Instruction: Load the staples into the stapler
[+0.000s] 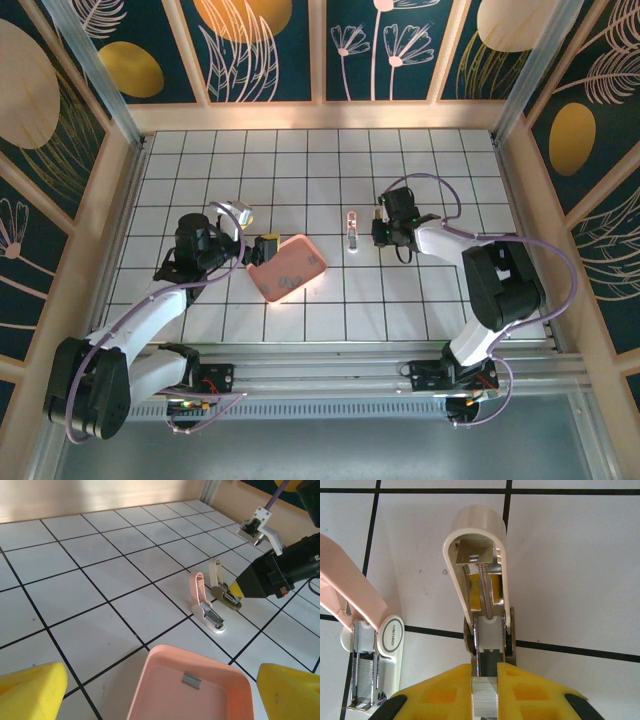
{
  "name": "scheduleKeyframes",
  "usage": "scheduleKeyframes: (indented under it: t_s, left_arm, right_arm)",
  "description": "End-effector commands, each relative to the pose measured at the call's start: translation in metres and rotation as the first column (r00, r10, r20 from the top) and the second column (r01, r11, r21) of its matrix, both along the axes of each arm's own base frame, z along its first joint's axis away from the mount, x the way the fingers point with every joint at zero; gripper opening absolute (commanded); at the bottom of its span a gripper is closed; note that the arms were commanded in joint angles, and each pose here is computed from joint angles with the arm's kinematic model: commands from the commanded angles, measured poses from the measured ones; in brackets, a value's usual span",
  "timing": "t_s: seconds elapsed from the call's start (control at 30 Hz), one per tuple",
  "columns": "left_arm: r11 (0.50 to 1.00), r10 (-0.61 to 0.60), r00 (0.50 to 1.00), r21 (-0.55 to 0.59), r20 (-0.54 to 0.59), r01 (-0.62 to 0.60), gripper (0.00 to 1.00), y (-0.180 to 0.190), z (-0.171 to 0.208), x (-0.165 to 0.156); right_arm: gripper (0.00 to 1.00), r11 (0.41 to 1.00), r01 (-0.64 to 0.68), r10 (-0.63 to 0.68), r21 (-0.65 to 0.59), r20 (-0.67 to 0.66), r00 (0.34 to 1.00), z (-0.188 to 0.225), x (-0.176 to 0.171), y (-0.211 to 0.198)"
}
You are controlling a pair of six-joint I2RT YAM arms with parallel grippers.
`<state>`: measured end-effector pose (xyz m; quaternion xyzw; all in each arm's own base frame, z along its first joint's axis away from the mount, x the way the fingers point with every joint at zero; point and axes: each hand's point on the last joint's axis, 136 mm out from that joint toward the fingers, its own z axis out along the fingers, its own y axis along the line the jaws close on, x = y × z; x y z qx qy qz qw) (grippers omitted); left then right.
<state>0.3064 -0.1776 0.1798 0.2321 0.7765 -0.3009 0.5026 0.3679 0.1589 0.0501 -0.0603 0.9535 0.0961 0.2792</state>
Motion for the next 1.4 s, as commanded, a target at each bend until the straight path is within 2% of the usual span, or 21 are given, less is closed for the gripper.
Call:
scheduleKeyframes:
  t_s: [0.0,1.37]
  left_arm:
    - [1.000,-0.018,0.999,-0.021,0.042,0.019,0.97,-0.005,0.015,0.002]
    - [1.000,-0.018,0.999,-0.018,0.050,0.019,0.97,-0.004,0.017,0.002]
  right_arm:
    - [0.18,1.000,0.000,0.001,-0.016,0.034,0.999,0.008,0.011,-0.002]
    - [0.17,0.998,-0.011,0.010,-0.063,-0.009,1.000,-0.011,0.004,-0.009]
